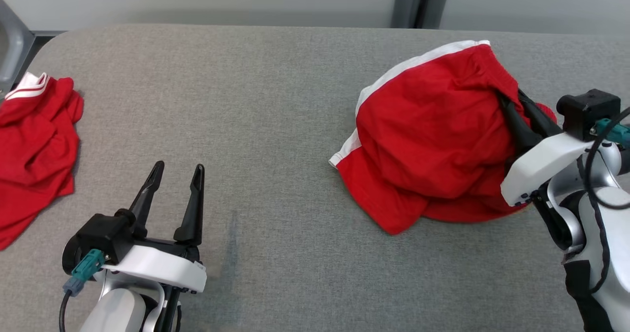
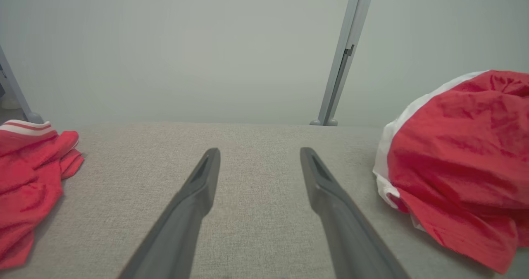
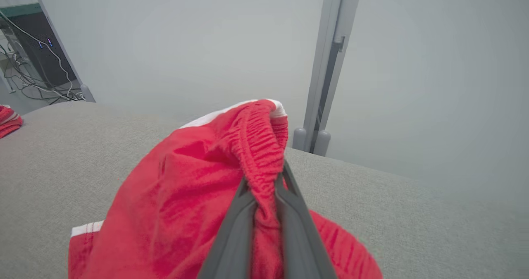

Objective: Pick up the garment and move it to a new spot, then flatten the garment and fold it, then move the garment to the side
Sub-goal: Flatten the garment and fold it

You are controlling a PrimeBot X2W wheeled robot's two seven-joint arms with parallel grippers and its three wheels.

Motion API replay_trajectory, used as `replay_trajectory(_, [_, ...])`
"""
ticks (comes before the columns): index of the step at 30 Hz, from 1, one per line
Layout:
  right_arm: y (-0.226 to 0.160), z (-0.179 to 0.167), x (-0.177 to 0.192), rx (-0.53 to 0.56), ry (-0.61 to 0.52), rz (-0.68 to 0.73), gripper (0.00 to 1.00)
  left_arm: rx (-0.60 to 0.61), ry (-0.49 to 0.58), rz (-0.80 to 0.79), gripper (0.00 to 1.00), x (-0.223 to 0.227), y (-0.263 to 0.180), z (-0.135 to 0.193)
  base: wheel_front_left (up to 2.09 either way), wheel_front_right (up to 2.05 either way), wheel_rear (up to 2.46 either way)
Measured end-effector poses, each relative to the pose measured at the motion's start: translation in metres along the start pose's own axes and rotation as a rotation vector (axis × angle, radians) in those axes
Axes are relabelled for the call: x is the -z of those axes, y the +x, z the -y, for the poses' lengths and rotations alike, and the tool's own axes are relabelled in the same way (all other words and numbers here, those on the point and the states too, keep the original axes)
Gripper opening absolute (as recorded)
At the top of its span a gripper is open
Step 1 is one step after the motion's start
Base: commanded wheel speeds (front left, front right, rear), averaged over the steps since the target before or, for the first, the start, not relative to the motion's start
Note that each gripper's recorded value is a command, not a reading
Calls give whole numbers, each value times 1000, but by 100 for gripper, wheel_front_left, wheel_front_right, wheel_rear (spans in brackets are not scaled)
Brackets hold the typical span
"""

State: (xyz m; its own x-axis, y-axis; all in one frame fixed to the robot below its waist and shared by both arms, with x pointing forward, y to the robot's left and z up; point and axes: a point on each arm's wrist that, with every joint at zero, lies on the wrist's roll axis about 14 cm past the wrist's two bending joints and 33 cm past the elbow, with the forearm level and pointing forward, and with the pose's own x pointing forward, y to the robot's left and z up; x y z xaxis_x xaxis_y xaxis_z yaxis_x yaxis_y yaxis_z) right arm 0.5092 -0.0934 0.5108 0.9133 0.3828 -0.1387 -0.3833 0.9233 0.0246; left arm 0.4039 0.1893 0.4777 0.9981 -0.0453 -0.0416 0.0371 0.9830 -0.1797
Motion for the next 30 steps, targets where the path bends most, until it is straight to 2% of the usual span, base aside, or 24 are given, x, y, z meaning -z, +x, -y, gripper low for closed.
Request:
replay_trajectory(3, [-11,3,-12,30,-34,55,0,18,0,10,100,-3,4,6,0,0,0])
replay_trajectory(6, [-32,3,3,61,-34,38,0,29,0,14,100,-5,6,10,0,0,0])
replay_trajectory(16, [-113,-6,118,177,142,-247,0,37,0,4,100,-4,7,13,0,0,0])
replay_trajectory(21, [-127,-6,139,207,183,-280,0,35,2,7,100,-6,7,12,0,0,0])
replay_trajectory(22, [-127,-6,139,208,188,-273,20,35,4,8,100,-6,7,13,0,0,0])
replay_trajectory(23, [-126,-7,138,208,202,-262,49,34,5,10,100,-7,7,12,0,0,0])
replay_trajectory(24, [-127,-7,138,210,214,-253,100,35,7,12,100,-8,7,12,0,0,0])
replay_trajectory(27, [-123,-3,126,220,215,-196,100,30,10,11,100,-9,5,11,0,0,0])
replay_trajectory(30, [-116,6,98,235,203,-83,100,25,12,12,100,-10,2,11,0,0,0])
